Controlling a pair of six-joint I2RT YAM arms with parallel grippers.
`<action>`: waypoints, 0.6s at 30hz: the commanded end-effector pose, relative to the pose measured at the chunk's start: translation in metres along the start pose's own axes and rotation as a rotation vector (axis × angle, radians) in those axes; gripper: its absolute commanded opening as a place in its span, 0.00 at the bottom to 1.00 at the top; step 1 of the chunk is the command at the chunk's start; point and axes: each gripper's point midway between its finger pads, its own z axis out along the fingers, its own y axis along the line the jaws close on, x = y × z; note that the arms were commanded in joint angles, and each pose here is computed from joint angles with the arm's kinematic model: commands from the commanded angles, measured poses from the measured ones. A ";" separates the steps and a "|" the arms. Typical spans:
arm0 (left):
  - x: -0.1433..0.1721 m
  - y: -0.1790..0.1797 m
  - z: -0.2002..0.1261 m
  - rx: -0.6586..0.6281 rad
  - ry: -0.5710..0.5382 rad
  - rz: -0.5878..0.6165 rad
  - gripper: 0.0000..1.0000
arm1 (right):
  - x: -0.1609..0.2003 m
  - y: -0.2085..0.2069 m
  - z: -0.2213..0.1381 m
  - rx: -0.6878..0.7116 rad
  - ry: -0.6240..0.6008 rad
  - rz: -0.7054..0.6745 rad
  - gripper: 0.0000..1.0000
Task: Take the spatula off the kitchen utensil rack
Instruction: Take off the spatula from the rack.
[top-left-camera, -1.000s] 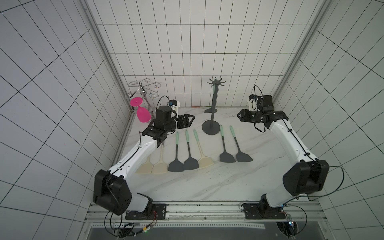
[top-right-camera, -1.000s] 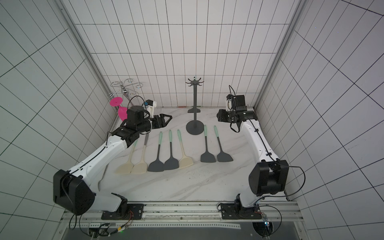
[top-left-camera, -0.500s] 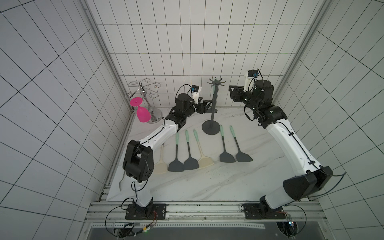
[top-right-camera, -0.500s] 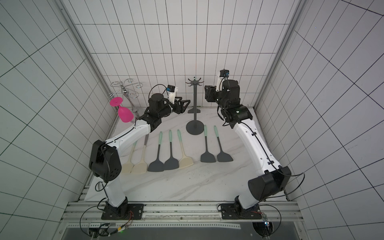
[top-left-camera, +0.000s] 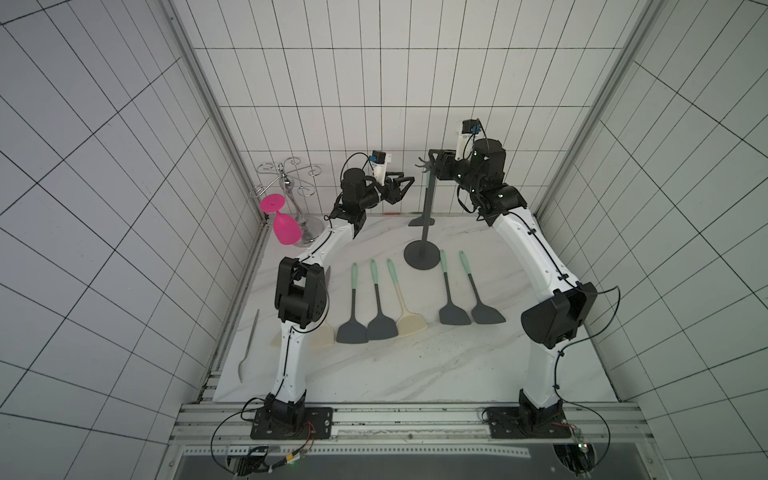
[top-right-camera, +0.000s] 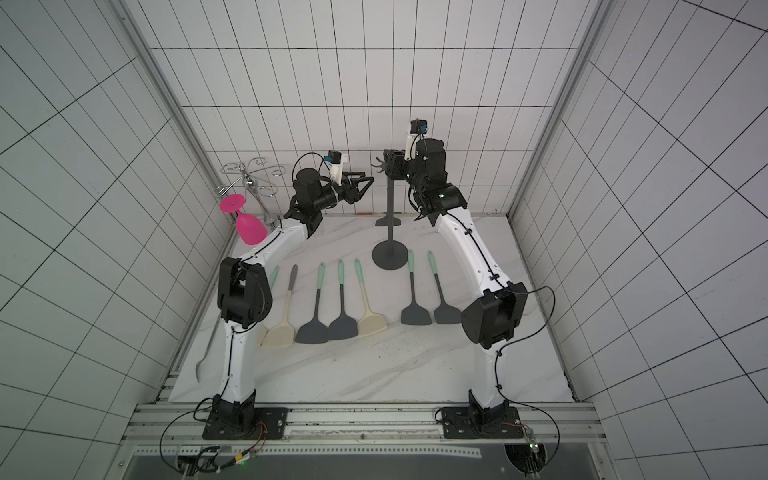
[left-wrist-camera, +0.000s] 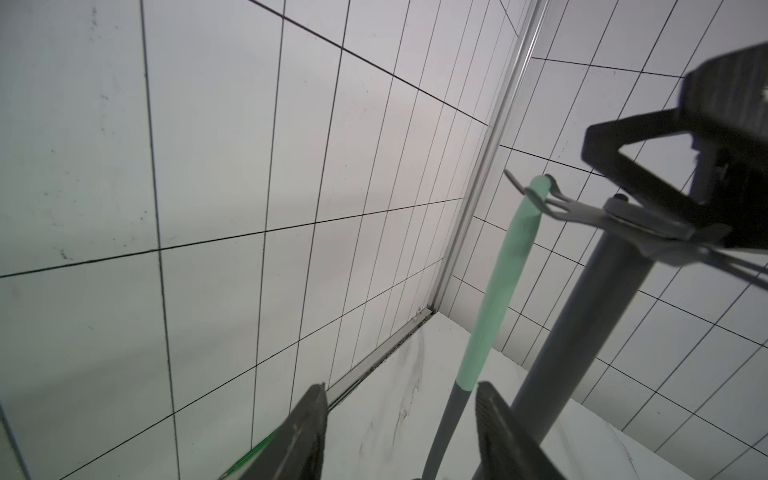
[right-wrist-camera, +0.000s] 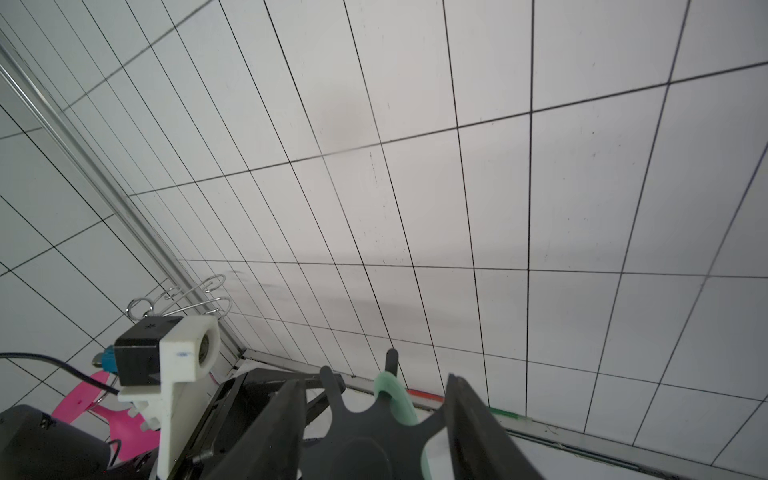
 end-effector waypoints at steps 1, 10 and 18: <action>0.009 -0.020 0.014 0.126 0.008 -0.009 0.58 | -0.007 0.011 0.002 -0.041 -0.010 -0.027 0.56; 0.030 -0.021 0.033 0.151 -0.003 -0.032 0.62 | 0.030 -0.002 0.015 -0.028 0.084 -0.026 0.54; 0.033 -0.015 0.049 0.081 -0.033 -0.023 0.52 | 0.051 -0.014 0.010 0.008 0.134 -0.022 0.52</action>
